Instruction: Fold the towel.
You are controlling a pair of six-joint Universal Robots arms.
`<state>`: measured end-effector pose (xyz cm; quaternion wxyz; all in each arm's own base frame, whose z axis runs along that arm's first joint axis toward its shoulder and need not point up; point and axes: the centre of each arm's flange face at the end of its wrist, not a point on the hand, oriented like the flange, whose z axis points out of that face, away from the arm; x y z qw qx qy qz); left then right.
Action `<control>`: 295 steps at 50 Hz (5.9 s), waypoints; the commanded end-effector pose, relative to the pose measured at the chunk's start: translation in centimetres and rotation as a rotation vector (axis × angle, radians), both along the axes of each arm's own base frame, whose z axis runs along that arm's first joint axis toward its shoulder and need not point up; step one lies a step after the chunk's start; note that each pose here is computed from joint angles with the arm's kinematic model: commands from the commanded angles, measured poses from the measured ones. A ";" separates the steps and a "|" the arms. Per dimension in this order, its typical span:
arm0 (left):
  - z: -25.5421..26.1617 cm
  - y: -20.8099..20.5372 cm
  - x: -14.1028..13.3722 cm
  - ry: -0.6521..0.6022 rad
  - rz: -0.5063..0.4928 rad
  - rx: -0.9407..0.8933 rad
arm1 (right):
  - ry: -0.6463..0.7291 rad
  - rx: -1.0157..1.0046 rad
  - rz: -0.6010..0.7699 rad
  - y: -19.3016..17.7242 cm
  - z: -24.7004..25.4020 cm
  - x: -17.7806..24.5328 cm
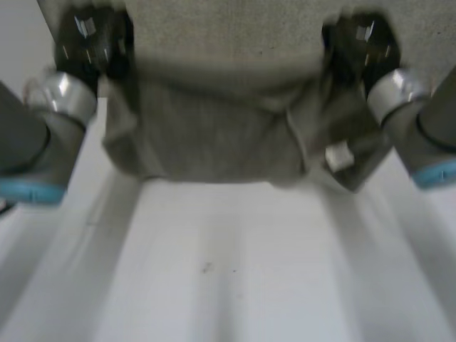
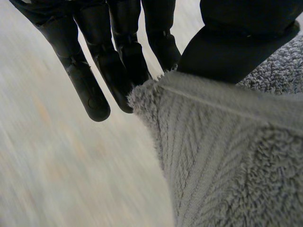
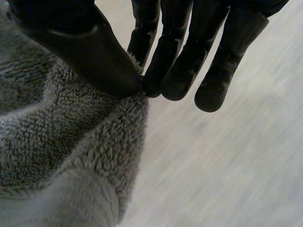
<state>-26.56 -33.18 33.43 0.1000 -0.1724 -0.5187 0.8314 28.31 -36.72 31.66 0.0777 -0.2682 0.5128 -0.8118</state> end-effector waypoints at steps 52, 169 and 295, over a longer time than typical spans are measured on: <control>-14.8 4.0 1.7 -0.058 -0.009 0.474 | 0.155 0.626 -0.141 2.6 -8.1 -2.8; -12.9 8.6 4.7 -0.455 0.052 0.644 | 0.539 0.800 -0.033 9.3 -7.2 -8.4; -18.6 5.9 7.4 -0.422 0.154 0.518 | 0.397 0.656 -0.099 8.2 -13.5 -8.2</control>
